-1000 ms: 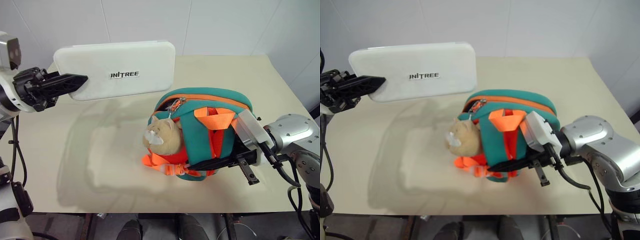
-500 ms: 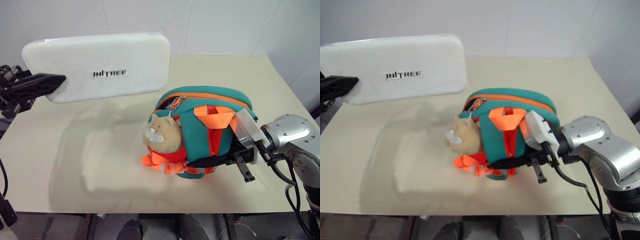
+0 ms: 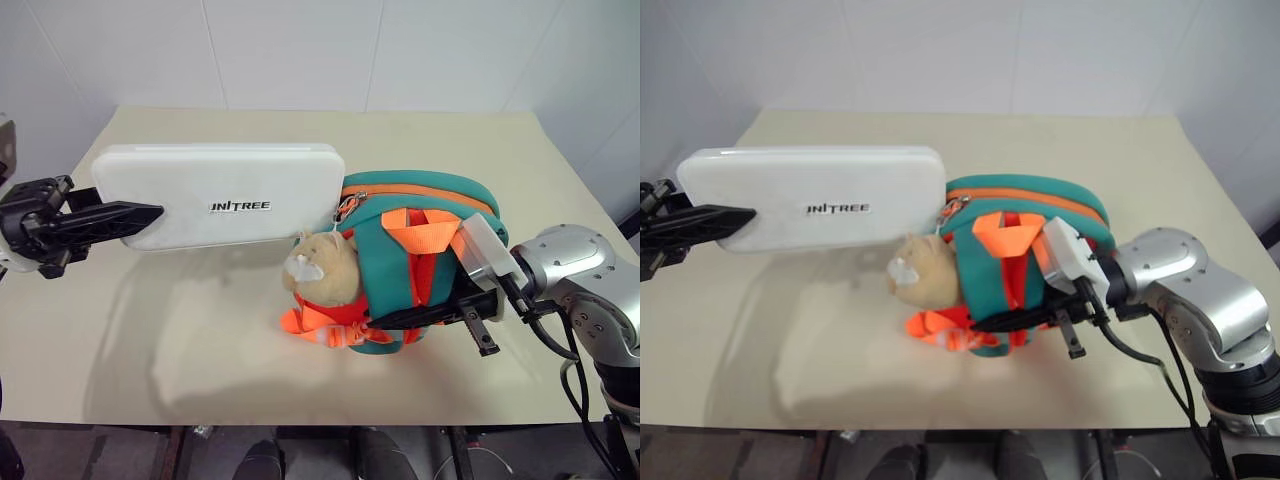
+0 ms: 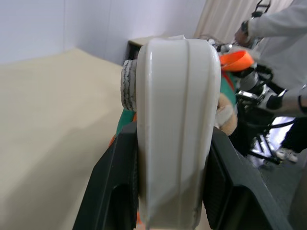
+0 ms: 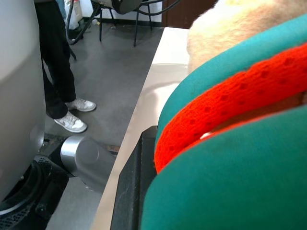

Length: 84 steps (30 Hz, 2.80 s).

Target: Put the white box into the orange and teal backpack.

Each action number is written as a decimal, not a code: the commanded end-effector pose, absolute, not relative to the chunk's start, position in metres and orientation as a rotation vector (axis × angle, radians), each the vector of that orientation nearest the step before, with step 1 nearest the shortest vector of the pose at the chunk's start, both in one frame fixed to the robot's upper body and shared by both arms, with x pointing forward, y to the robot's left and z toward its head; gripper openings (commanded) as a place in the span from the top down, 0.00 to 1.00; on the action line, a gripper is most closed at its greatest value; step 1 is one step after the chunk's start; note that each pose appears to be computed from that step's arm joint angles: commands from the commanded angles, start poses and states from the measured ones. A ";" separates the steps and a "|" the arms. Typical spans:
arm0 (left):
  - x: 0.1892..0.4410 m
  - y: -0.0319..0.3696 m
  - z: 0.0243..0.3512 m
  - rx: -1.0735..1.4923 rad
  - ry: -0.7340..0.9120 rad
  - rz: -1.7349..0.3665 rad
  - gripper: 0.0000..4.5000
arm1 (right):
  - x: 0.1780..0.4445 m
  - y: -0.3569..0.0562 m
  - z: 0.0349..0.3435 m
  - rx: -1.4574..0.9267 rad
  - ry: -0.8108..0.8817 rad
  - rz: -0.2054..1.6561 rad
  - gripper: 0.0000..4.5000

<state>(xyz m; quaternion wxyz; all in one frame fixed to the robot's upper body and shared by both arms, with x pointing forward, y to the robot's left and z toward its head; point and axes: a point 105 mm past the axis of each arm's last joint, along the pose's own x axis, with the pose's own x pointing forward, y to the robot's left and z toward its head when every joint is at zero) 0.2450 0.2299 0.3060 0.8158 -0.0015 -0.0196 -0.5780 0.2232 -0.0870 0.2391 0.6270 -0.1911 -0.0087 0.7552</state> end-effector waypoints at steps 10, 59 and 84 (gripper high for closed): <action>0.264 0.202 0.292 0.190 0.043 -1.408 0.71 | 0.221 -0.085 0.247 -0.470 -0.084 1.723 0.88; 0.321 0.121 0.299 0.547 0.070 -1.426 0.00 | 0.234 -0.073 0.243 -0.459 -0.131 1.678 0.88; 0.240 0.129 0.297 0.178 -0.223 -1.309 0.00 | 0.237 -0.075 0.242 -0.456 -0.117 1.667 0.88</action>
